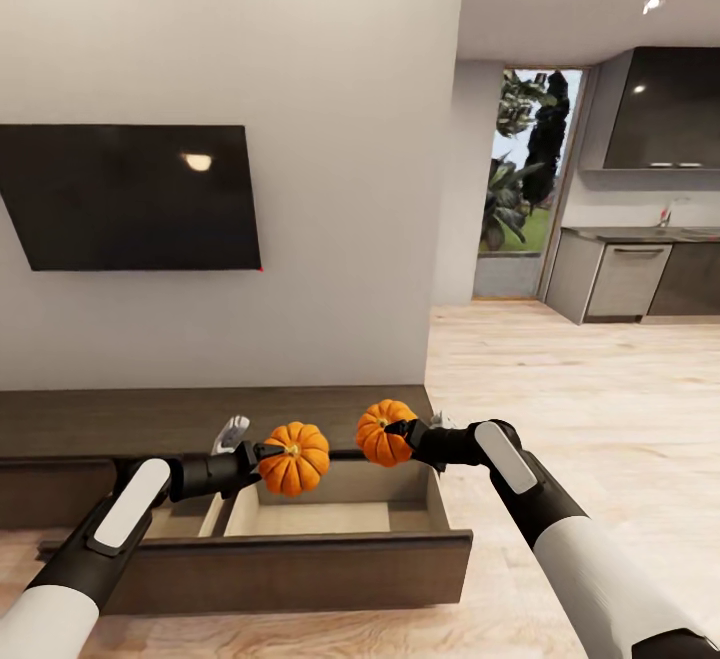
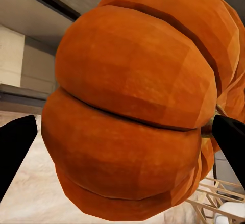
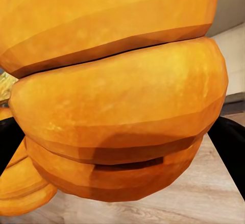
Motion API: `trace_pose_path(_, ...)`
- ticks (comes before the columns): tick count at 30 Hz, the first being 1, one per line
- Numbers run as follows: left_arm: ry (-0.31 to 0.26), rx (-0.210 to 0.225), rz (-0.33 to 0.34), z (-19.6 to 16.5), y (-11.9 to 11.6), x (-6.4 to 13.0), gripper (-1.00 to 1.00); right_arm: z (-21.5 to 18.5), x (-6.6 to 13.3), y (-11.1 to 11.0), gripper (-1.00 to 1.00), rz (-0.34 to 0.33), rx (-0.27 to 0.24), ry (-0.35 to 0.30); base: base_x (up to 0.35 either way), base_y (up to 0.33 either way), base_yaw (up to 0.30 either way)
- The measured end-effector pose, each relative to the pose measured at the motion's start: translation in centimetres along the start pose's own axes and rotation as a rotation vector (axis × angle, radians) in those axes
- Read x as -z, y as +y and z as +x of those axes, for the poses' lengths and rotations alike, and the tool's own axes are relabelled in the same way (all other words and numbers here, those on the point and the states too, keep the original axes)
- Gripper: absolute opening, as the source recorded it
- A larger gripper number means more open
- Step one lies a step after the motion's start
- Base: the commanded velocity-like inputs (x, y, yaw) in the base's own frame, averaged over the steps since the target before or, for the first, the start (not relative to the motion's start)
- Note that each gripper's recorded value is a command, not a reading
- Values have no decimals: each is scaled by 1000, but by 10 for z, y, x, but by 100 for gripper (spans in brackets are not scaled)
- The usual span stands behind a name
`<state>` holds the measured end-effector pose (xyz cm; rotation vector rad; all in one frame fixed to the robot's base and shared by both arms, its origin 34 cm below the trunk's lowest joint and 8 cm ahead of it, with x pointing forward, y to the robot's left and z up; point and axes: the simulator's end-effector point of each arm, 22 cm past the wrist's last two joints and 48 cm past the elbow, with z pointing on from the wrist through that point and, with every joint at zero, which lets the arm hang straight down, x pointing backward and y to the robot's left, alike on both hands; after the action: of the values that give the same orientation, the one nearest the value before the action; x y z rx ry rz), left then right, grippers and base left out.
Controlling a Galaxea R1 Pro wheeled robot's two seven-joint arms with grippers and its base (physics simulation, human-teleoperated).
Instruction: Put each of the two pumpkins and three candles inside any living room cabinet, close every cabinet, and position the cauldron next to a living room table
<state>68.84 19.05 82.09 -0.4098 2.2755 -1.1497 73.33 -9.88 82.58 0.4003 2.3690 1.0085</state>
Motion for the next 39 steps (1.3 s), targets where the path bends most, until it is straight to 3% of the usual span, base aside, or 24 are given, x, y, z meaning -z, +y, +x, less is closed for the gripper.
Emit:
trace_pose_path(7, -11, 10, -12, 4, 17, -7, -100, 8, -8, -10, -100, 2, 1, 10, 0, 0, 0)
trace_pose_path(14, -12, 16, -18, 9, 31, -13, -100, 41, -28, -8, -100, 6, 41, 67, 0, 0, 0)
trace_pose_path(21, -13, 16, -19, 15, 42, -18, -100, 72, -49, -28, -100, 34, 20, 121, 0, 0, 0)
trace_pose_path(39, -41, 27, -32, 26, 77, -35, -100, 83, -70, -59, -100, 56, 30, 86, 0, 0, 0)
